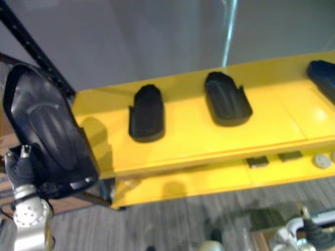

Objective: Walk over and take plastic housings, then place them on the shelf

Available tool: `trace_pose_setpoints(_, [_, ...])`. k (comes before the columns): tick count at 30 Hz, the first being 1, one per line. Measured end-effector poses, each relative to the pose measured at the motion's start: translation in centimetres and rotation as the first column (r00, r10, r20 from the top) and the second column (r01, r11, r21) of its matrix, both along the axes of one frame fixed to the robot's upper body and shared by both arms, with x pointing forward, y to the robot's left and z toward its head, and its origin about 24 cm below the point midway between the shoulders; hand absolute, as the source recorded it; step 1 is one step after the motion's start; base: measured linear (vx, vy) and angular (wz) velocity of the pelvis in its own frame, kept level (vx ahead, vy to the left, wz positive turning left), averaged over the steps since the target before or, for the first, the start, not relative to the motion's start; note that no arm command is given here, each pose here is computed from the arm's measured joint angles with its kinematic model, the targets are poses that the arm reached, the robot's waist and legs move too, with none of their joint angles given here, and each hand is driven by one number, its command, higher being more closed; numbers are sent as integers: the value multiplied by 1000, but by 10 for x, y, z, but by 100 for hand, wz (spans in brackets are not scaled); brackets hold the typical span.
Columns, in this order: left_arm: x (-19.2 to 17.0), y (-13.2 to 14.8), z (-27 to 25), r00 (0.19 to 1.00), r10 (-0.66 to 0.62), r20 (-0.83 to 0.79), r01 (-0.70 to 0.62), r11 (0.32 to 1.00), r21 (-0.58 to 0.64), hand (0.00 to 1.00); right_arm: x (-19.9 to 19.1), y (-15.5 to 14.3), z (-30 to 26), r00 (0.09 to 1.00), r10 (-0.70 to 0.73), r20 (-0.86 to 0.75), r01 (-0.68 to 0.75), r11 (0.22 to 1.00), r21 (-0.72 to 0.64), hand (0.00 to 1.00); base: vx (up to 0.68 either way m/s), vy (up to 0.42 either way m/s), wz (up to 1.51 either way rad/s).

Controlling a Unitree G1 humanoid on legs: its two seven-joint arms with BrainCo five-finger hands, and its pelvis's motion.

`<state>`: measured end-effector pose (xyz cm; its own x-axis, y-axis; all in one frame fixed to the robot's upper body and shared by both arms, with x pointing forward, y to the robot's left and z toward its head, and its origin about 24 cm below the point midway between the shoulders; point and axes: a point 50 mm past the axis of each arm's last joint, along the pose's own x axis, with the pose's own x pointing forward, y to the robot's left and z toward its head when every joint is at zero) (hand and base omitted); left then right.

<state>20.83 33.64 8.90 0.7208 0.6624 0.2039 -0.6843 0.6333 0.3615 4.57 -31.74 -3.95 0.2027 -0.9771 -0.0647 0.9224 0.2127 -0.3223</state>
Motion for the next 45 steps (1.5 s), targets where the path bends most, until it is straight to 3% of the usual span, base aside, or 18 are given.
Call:
trace_pose_setpoints(4, [20,26,1,994,61,-94,-64,997,-33,100,-34,9,-32,982,-51,-180,76,988,136,0,4,28,-25])
trace_pose_setpoints(8, [51,40,29,984,45,-171,-38,998,41,100,-52,21,-55,949,-51,-312,132,960,245,0,-15,14,-13])
trace_pose_setpoints(12, [74,41,52,975,-6,-224,28,995,94,100,-54,25,-61,944,-40,-327,143,944,297,0,-25,19,-7])
trace_pose_setpoints(18, [92,43,53,934,-63,-351,88,995,56,100,-53,26,-68,947,-12,-321,132,926,353,0,-9,37,-13])
trace_pose_setpoints(29, [96,60,71,897,-27,-442,57,997,55,100,-26,27,-70,968,89,-235,12,917,398,0,-8,5,-3])
trace_pose_setpoints(30, [97,61,72,897,-24,-442,51,997,50,0,-24,26,-69,969,97,-228,1,919,395,0,3,17,5])
trace_pose_setpoints(41, [95,64,75,915,65,-398,-33,996,88,0,-16,31,-67,977,130,-170,-58,926,373,0,0,0,0])
trace_pose_setpoints(45, [93,66,85,945,172,-277,-137,980,144,0,-13,26,-56,989,16,-148,24,965,260,0,0,0,0])
